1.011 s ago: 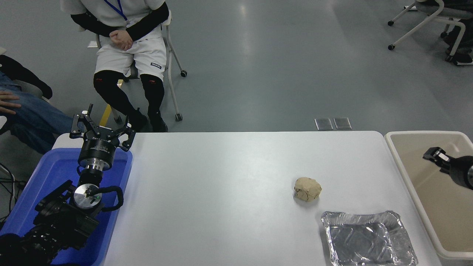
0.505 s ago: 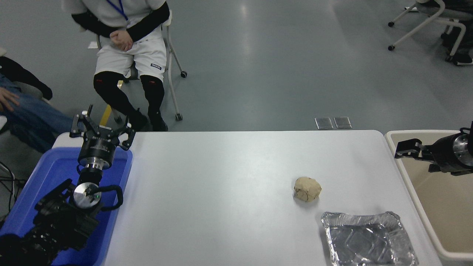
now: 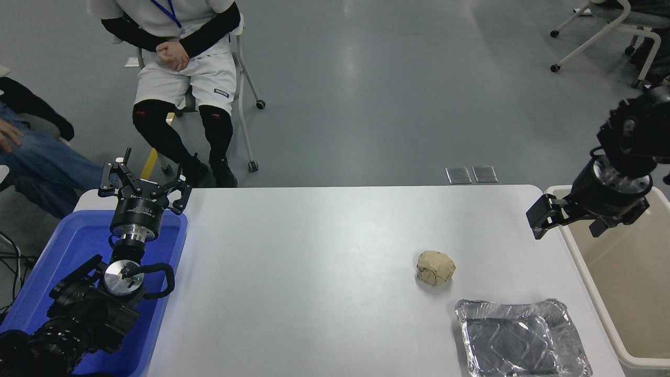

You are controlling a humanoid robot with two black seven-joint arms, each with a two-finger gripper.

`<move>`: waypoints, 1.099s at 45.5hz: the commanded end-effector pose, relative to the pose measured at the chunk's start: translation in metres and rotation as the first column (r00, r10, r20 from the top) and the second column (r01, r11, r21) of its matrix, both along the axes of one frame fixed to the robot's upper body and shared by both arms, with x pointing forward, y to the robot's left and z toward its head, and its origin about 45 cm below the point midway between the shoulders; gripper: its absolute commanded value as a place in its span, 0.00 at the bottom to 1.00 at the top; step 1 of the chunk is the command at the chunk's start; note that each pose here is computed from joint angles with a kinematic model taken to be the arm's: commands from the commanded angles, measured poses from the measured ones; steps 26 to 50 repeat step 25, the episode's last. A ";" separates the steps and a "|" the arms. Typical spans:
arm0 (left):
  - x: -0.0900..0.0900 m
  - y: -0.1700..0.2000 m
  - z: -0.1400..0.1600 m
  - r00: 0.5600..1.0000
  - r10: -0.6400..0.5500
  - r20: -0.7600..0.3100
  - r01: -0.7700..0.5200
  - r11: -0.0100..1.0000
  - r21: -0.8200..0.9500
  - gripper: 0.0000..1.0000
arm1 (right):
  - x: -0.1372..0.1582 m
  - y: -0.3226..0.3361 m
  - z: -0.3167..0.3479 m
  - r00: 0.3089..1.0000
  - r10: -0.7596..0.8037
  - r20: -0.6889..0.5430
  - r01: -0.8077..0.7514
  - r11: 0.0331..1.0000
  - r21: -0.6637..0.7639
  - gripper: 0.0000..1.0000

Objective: Pick up paper cup place in dustbin

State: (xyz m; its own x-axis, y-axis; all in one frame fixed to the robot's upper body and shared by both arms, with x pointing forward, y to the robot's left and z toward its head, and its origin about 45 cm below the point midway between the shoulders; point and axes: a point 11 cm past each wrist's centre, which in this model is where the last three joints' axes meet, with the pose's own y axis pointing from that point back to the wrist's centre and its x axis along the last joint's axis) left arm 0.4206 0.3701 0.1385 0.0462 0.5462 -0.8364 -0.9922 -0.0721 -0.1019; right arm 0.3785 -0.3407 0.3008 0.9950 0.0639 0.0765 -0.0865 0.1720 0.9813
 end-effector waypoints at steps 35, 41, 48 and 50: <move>0.000 0.000 0.000 1.000 0.000 -0.001 0.000 1.000 0.000 0.99 | 0.014 0.029 0.050 0.996 0.032 0.078 -0.030 0.999 -0.020 1.00; 0.000 0.000 0.000 1.000 0.000 -0.001 0.000 1.000 0.000 0.99 | 0.014 0.029 0.050 0.996 0.032 0.078 -0.030 0.999 -0.020 1.00; 0.000 0.000 0.000 1.000 0.000 -0.001 0.000 1.000 0.000 0.99 | 0.014 0.029 0.050 0.996 0.032 0.078 -0.030 0.999 -0.020 1.00; 0.000 0.000 0.000 1.000 0.000 -0.001 0.000 1.000 0.000 0.99 | 0.014 0.029 0.050 0.996 0.032 0.078 -0.030 0.999 -0.020 1.00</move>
